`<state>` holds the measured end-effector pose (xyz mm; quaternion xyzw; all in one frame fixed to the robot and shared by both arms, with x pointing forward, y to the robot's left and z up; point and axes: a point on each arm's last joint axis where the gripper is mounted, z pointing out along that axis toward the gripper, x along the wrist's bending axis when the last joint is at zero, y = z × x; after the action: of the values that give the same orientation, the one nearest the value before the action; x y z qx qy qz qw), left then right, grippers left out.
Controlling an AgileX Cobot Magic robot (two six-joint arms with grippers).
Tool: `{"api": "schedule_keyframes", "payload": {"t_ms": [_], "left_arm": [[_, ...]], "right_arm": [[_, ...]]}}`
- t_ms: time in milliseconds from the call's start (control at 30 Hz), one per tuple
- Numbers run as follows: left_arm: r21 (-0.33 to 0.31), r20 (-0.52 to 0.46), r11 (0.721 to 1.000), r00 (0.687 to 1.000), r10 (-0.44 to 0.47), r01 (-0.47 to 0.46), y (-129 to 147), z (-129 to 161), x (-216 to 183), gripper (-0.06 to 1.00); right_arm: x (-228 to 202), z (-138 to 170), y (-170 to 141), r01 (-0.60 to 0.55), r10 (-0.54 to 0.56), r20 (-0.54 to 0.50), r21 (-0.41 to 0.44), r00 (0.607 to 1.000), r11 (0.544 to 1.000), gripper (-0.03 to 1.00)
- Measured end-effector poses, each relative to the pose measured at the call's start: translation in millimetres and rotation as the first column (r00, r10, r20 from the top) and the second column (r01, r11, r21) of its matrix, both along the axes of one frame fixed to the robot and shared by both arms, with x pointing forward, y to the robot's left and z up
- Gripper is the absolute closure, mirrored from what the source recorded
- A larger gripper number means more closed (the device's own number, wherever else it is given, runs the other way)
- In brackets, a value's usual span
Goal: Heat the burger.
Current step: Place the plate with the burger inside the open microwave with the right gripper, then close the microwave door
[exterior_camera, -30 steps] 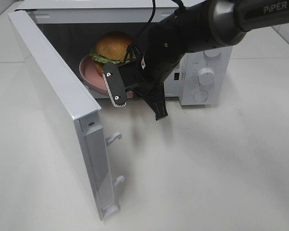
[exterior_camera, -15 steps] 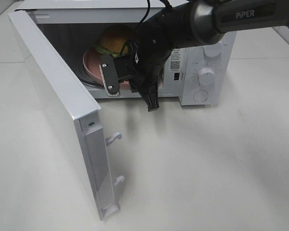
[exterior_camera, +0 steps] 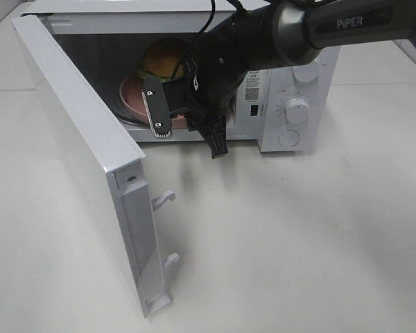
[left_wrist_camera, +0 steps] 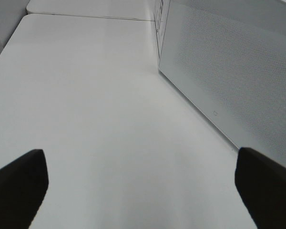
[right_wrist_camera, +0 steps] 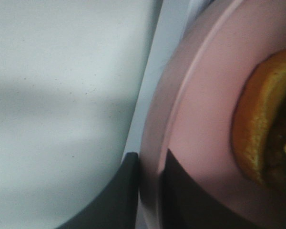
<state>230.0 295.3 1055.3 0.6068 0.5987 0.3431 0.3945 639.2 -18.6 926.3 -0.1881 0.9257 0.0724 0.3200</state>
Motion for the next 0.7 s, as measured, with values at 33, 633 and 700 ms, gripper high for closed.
{"api": "schedule_keyframes", "payload": {"t_ms": [33, 633, 700], "left_arm": [[0.000, 0.000, 1.000, 1.000, 0.000, 0.000, 0.0, 0.0, 0.0, -0.05], [0.000, 0.000, 1.000, 1.000, 0.000, 0.000, 0.0, 0.0, 0.0, -0.05], [0.000, 0.000, 1.000, 1.000, 0.000, 0.000, 0.0, 0.0, 0.0, -0.05]], "right_arm": [[0.0, 0.0, 0.0, 0.000, 0.000, 0.000, 0.000, 1.000, 1.000, 0.85], [-0.6, 3.8, 3.0, 0.050, -0.050, -0.006, 0.058, 0.999, 0.997, 0.56], [-3.8, 5.1, 0.7, 0.050, -0.050, -0.009, 0.054, 0.999, 0.997, 0.56]]}}
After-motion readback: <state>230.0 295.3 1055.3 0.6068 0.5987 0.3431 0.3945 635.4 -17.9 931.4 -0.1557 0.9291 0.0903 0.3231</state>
